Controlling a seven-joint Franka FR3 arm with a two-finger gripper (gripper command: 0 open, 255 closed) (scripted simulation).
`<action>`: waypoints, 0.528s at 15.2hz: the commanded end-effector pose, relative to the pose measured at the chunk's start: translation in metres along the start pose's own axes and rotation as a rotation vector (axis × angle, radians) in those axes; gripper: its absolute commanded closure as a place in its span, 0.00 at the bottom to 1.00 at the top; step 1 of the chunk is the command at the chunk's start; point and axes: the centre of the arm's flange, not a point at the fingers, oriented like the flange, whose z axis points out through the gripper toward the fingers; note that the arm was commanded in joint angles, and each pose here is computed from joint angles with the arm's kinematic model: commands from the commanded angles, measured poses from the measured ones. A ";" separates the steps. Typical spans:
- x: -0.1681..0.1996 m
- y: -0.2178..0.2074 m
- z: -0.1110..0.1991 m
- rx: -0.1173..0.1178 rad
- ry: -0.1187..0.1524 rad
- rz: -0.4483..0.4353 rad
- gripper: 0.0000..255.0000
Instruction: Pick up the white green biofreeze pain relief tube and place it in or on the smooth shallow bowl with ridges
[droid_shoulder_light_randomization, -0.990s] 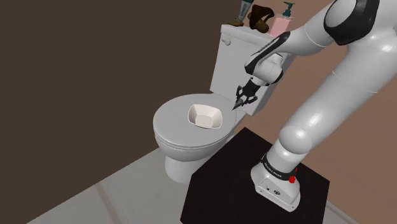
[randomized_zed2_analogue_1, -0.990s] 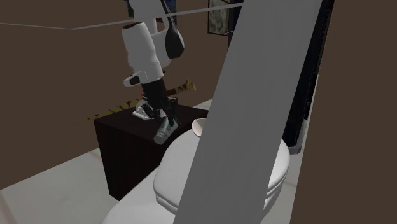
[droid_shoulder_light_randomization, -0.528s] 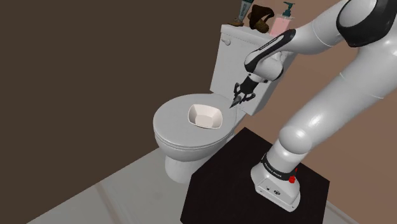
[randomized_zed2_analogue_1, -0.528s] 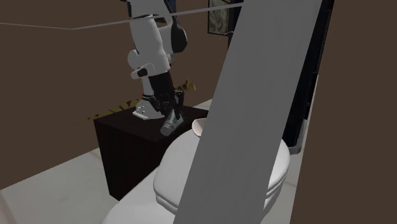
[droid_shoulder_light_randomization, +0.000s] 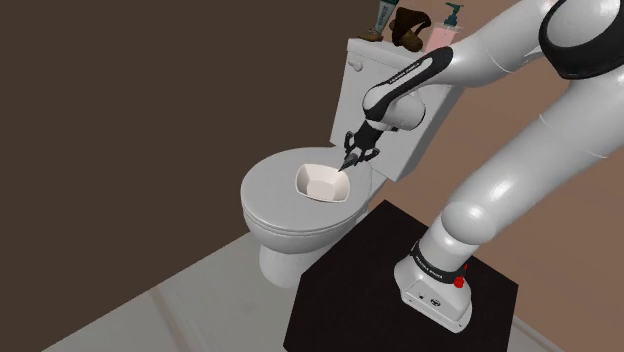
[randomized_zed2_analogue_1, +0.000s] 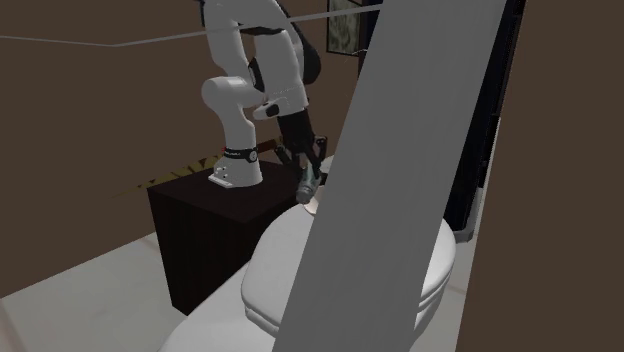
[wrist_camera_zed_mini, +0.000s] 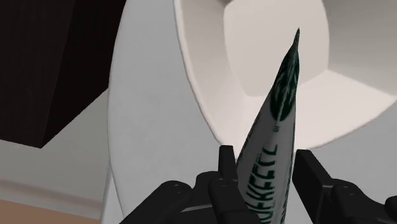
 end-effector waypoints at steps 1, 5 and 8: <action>-0.021 -0.016 0.003 0.001 0.001 0.002 1.00; -0.060 -0.050 0.013 0.001 0.001 0.002 1.00; -0.079 -0.066 0.023 0.001 0.001 0.002 1.00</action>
